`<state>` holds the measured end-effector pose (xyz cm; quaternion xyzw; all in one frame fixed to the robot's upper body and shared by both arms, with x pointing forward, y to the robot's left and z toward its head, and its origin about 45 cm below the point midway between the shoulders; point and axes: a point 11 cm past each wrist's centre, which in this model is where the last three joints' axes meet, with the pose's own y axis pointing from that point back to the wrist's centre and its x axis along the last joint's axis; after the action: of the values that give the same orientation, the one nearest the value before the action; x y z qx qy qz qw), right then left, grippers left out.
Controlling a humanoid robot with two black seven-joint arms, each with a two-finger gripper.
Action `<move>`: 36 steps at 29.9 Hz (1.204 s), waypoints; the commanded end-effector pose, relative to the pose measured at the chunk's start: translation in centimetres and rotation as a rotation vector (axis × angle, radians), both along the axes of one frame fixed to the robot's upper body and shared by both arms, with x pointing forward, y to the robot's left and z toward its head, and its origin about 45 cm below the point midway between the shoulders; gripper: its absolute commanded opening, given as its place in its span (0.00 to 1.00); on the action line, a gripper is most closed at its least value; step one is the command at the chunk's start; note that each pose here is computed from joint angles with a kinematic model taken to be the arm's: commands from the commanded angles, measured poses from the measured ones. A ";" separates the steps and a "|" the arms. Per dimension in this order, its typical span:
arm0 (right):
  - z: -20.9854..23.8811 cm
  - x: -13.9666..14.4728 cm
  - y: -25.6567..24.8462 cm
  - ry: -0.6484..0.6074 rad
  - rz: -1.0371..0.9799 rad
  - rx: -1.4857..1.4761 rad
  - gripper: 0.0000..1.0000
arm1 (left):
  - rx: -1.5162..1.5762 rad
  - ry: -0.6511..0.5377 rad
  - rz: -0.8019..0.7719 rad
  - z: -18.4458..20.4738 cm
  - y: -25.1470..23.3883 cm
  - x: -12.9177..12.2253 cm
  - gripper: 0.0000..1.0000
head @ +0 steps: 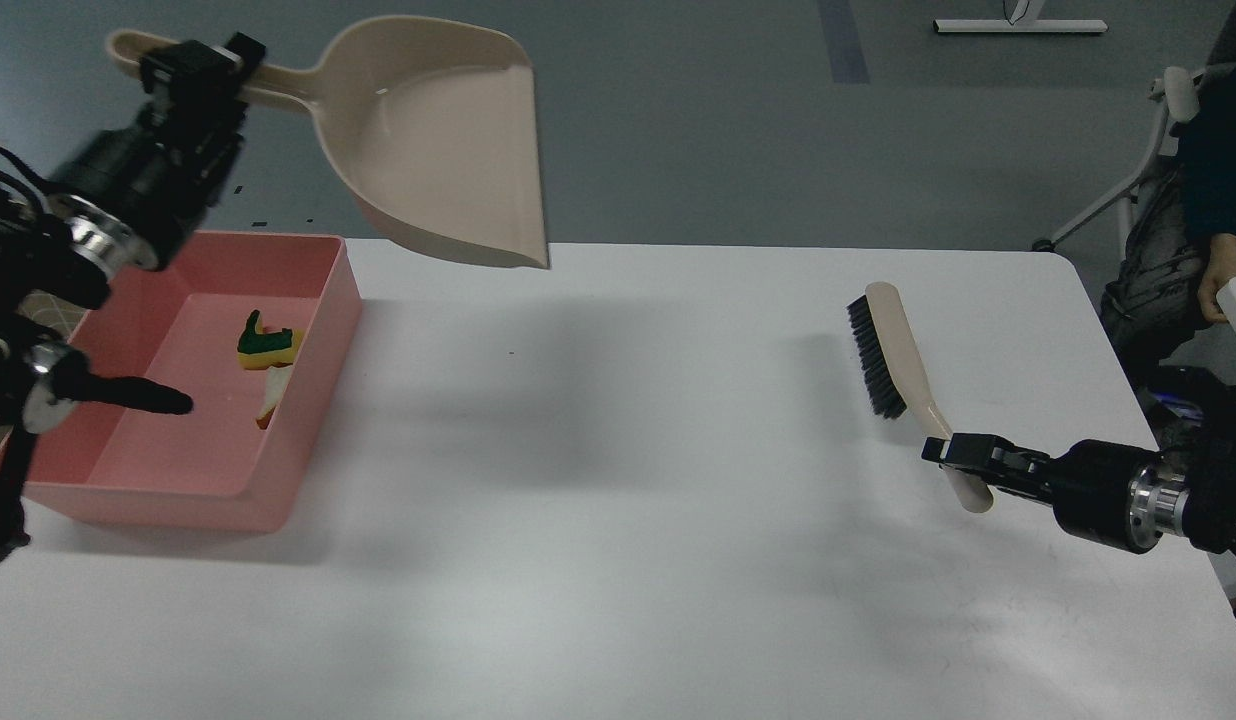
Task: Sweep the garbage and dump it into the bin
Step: 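Lower the dustpan back onto the table with the left gripper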
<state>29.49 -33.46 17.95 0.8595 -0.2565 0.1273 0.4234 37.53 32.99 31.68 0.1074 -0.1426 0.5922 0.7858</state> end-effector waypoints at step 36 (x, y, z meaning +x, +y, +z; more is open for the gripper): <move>-0.4 -0.7 -0.5 0.019 -0.007 0.001 0.00 | -0.098 0.198 0.015 -17.3 -10.7 -3.0 0.00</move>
<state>28.79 -33.98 17.59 0.8599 -0.2557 0.1182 0.4257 34.76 22.32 14.68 0.1288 -0.0363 0.5902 0.7961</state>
